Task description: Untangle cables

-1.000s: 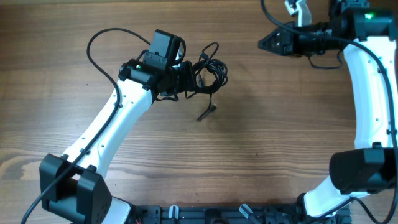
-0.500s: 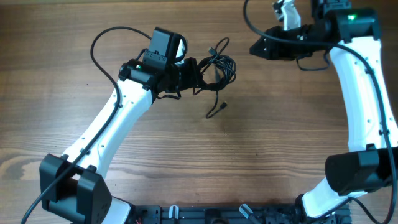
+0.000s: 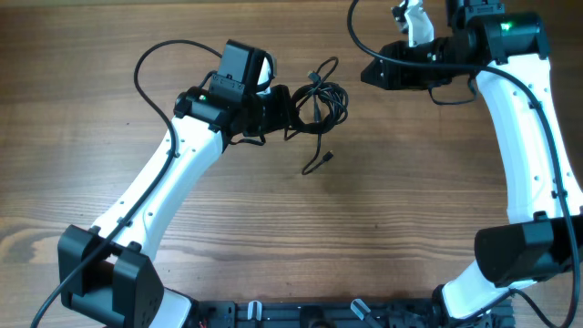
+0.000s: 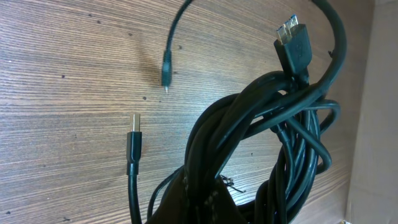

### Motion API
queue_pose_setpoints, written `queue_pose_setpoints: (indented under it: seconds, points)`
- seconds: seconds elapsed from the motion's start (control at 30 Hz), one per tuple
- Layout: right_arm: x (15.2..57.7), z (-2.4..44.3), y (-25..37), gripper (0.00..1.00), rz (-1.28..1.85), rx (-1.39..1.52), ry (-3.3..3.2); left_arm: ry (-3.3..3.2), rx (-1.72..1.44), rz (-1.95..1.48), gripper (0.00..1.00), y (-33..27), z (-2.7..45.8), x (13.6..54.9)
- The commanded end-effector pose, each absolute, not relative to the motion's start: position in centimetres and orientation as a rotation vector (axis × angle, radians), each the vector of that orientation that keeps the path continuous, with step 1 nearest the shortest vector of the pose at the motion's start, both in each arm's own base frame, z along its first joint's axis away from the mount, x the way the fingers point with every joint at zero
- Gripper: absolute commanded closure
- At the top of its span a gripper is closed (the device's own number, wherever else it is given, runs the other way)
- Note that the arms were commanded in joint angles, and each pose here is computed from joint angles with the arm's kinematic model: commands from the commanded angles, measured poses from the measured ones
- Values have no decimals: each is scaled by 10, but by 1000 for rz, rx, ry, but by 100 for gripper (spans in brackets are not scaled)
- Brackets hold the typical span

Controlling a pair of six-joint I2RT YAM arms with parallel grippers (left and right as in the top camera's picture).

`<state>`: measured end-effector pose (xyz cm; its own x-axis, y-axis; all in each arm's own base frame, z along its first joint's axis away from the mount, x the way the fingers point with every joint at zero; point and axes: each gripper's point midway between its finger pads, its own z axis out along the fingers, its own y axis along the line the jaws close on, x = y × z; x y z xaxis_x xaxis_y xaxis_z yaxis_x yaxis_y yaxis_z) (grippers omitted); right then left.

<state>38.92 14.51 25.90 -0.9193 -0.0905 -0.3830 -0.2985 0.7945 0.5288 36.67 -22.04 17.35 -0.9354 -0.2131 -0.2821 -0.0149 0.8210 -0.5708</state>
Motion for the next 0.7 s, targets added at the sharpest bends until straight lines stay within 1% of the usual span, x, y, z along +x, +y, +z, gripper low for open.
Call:
queue_pose_setpoints:
  seconds: [0.0, 0.33, 0.57, 0.67]
  points:
    - [390, 262, 144, 59, 846, -291, 2638, 2651, -141, -872, 96, -225, 180, 366]
    - [392, 260, 145, 59, 855, -259, 2647, 2629, -152, -904, 96, -229, 185, 369]
    - [399, 249, 161, 59, 867, -310, 2649, 2566, -71, -1062, 96, -247, 202, 370]
    - [405, 243, 163, 59, 874, -317, 2648, 2558, -94, -1098, 96, -250, 206, 371]
